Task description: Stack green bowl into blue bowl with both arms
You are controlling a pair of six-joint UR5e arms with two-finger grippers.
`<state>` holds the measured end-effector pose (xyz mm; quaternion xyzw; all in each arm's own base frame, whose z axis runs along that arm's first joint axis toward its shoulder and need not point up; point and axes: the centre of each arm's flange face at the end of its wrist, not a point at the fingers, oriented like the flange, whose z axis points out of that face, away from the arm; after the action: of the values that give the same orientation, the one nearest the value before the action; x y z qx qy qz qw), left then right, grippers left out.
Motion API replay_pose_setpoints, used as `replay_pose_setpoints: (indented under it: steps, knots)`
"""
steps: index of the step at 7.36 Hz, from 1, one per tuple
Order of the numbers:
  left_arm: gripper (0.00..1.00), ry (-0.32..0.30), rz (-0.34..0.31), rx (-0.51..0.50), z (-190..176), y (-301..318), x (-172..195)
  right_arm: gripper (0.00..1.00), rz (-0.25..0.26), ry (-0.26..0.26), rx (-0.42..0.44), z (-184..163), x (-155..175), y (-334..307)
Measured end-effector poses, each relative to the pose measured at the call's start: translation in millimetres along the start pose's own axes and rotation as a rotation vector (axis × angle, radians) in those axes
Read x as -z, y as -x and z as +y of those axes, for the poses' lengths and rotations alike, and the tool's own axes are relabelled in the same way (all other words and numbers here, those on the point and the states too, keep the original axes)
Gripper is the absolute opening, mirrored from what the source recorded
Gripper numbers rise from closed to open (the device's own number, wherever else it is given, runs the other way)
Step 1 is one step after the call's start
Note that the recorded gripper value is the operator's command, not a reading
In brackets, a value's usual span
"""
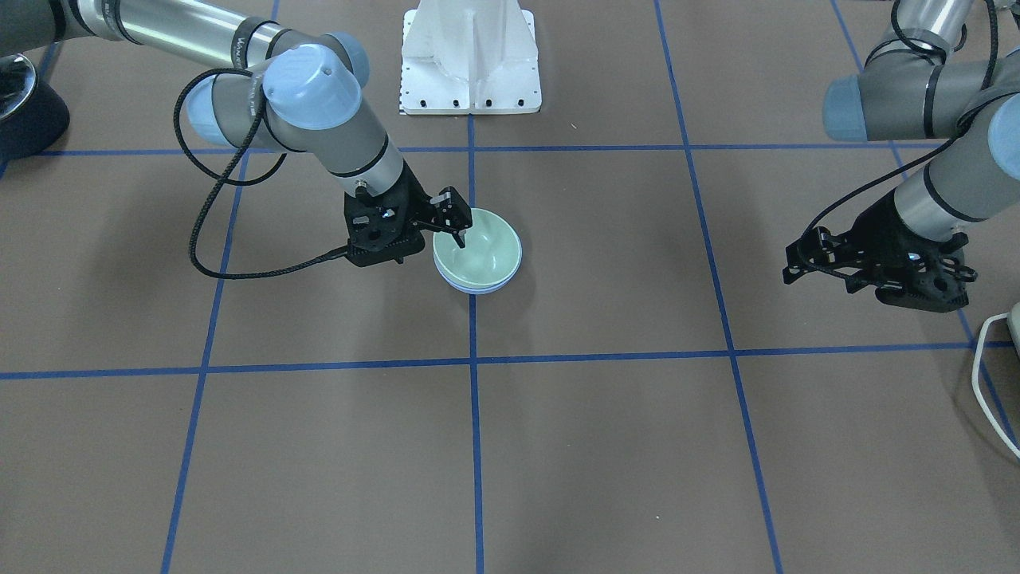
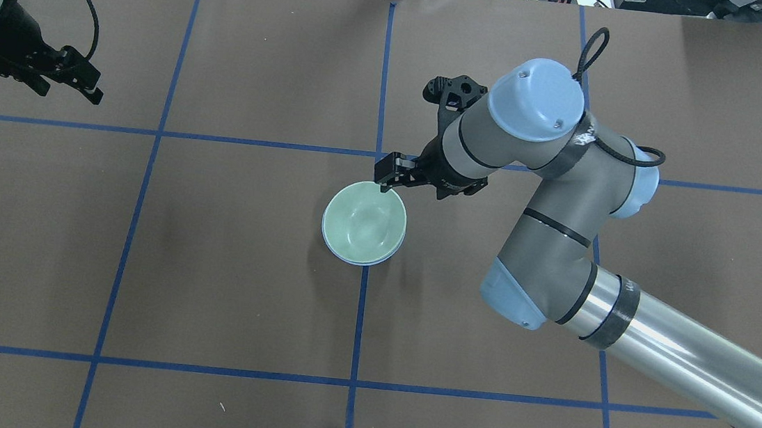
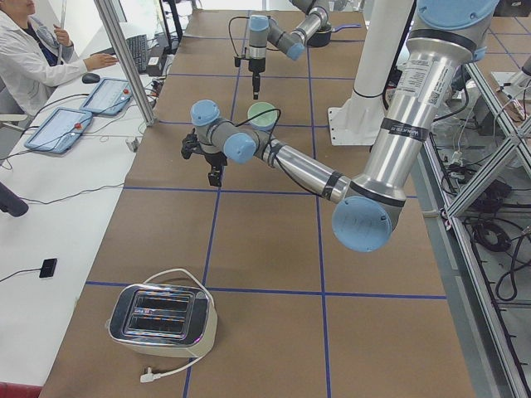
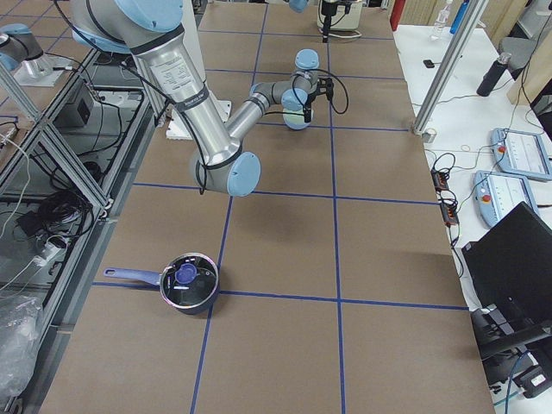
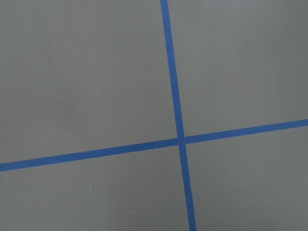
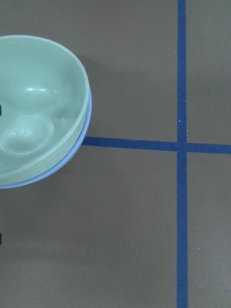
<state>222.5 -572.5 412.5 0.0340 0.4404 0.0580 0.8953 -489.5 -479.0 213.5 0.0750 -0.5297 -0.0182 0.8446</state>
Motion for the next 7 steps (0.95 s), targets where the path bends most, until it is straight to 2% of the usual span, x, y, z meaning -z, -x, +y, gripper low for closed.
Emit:
replay_pose_setpoints:
  steps: [1,2,3,5,7]
  knots:
    - [0.96,-0.001,-0.002,0.002,-1,1,0,1.0,-0.05,-0.043,0.019,-7,14,-13]
    - [0.96,-0.008,-0.005,-0.001,-3,6,5,1.0,-0.073,-0.082,0.02,-17,28,-33]
    - [0.96,-0.024,-0.013,-0.015,-7,18,15,1.0,-0.066,-0.104,-0.002,-29,43,-63]
    - [0.98,-0.055,-0.044,-0.068,-18,74,40,1.0,0.004,-0.118,-0.048,-50,79,-141]
    - [0.98,-0.058,-0.075,-0.088,-12,135,59,1.0,0.138,-0.122,-0.034,-31,101,-204]
